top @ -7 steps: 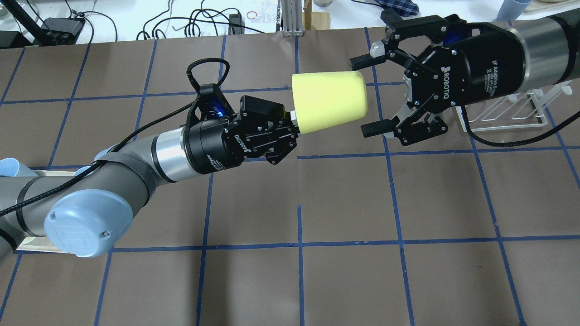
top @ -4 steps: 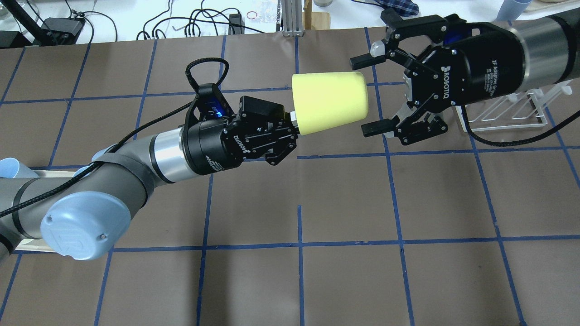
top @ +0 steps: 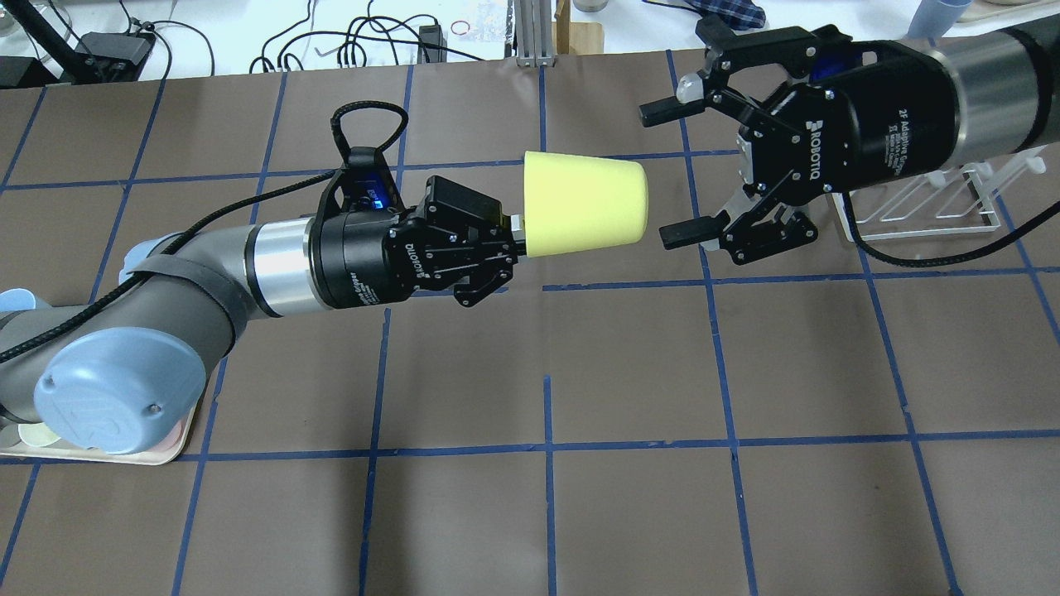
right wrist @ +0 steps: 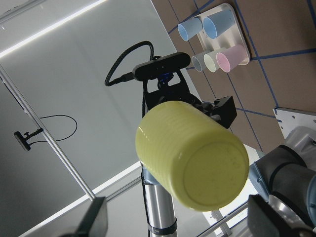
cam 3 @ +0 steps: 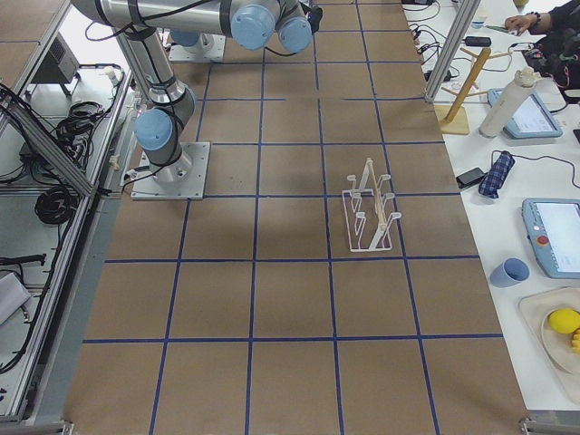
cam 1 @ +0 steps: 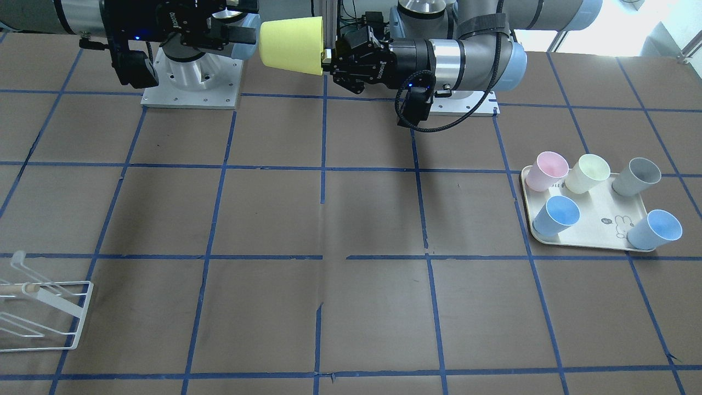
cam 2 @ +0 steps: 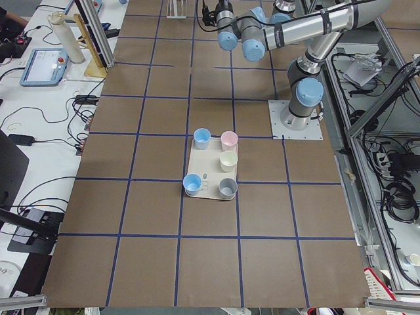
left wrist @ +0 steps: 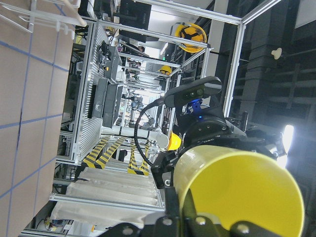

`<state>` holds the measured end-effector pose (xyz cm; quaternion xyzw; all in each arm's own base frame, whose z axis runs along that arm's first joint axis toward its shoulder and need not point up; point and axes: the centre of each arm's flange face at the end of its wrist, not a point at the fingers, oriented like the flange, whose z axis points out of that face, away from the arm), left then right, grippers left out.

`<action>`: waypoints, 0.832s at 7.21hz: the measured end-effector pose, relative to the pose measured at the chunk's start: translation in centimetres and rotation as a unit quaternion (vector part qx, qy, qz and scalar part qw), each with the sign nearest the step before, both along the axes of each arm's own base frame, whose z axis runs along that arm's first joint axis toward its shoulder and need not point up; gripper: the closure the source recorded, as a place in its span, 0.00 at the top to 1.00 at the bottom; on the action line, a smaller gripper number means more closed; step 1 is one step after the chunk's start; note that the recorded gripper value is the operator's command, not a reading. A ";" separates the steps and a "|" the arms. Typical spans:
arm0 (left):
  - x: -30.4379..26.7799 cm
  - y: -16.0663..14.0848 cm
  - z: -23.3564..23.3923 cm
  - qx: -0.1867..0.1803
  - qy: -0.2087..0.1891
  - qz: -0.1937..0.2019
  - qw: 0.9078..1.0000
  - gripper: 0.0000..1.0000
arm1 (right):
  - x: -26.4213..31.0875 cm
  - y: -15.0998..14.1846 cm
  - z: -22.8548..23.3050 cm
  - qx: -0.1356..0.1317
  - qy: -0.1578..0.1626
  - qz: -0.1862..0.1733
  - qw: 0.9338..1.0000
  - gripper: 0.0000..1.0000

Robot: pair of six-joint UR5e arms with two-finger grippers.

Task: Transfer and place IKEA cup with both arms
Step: 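Carry the yellow cup to the tray with the left gripper while the right withdraws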

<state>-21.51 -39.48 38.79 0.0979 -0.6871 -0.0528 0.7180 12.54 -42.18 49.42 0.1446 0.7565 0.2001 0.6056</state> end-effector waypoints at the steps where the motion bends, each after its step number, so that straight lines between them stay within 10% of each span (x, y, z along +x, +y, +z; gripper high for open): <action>1: 1.2 -0.5 -0.3 0.002 -0.017 0.005 1.000 0.00 | 0.0 0.0 0.0 0.000 0.000 0.000 1.000 1.00; 4: 6.4 -2.2 -2.3 -0.008 -0.127 0.005 0.992 0.00 | 0.0 0.0 0.0 0.001 0.000 0.000 1.000 1.00; 6: 9.6 -3.6 -4.4 -0.022 -0.258 -0.015 0.966 0.00 | 0.0 -0.1 0.0 0.000 0.000 -0.001 1.000 1.00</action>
